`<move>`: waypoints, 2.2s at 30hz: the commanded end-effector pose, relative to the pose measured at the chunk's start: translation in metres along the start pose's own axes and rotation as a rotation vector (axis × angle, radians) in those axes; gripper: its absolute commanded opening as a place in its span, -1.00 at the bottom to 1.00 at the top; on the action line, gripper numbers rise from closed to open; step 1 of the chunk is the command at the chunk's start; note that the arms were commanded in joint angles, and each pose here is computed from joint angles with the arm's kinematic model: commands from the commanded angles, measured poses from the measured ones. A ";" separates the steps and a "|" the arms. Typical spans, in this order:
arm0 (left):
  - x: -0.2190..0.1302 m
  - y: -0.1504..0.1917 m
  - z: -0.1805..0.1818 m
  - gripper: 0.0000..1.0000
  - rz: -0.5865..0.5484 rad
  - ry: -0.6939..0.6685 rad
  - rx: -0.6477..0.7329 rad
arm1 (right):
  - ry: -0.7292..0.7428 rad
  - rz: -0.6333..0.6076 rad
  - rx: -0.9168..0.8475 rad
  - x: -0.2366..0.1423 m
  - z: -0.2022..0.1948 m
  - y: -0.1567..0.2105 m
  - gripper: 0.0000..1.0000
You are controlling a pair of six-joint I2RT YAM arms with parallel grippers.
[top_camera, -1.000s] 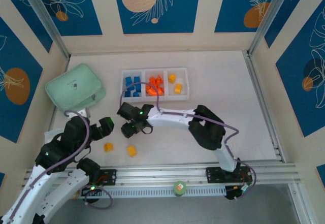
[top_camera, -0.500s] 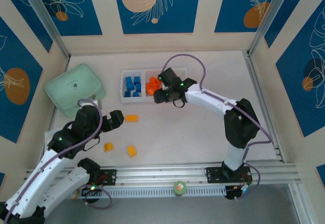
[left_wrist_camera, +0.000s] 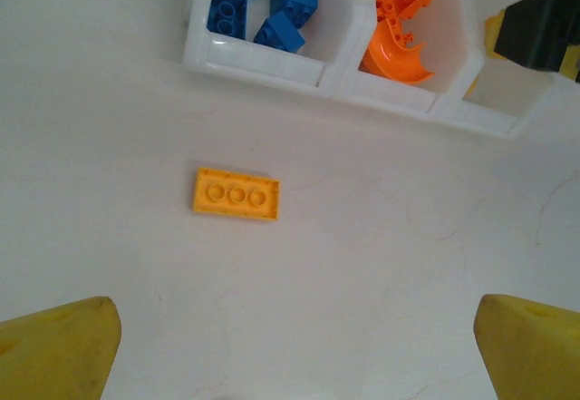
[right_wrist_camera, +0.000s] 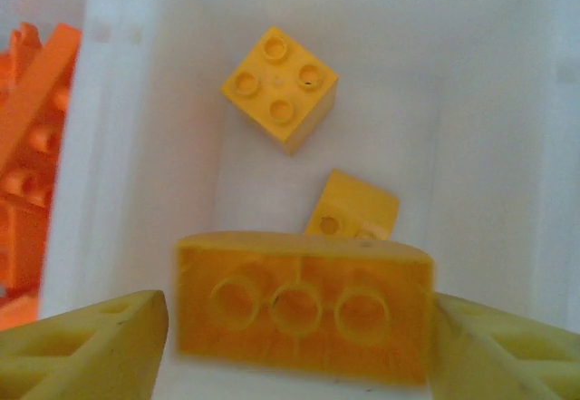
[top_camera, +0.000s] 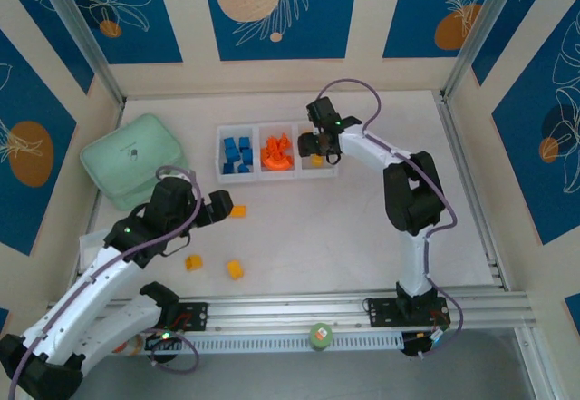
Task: Sort the legos into containers by color
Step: Place the lego in the container, then pick up the lego from the center of the table.
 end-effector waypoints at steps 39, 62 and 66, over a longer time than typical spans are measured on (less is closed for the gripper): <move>-0.062 0.038 0.046 0.99 -0.056 -0.138 -0.044 | -0.382 0.218 -0.540 -0.045 0.176 0.207 0.67; -0.056 0.039 0.050 0.99 -0.058 -0.175 -0.051 | -0.300 0.207 -0.639 0.022 0.201 0.195 0.41; -0.054 0.039 0.050 0.99 -0.058 -0.171 -0.055 | -0.310 0.221 -0.663 0.024 0.203 0.201 0.29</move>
Point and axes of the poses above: each hand's point on the last joint's axis, 136 mm out from that joint toward the fingers, its own x axis out along the fingers, its own z axis along the line the jaws close on, y = z × x, the point moved 5 cm from there along -x, back along the fingers, and after that the axes turned 14 degrees about x, right-handed, at the moved point
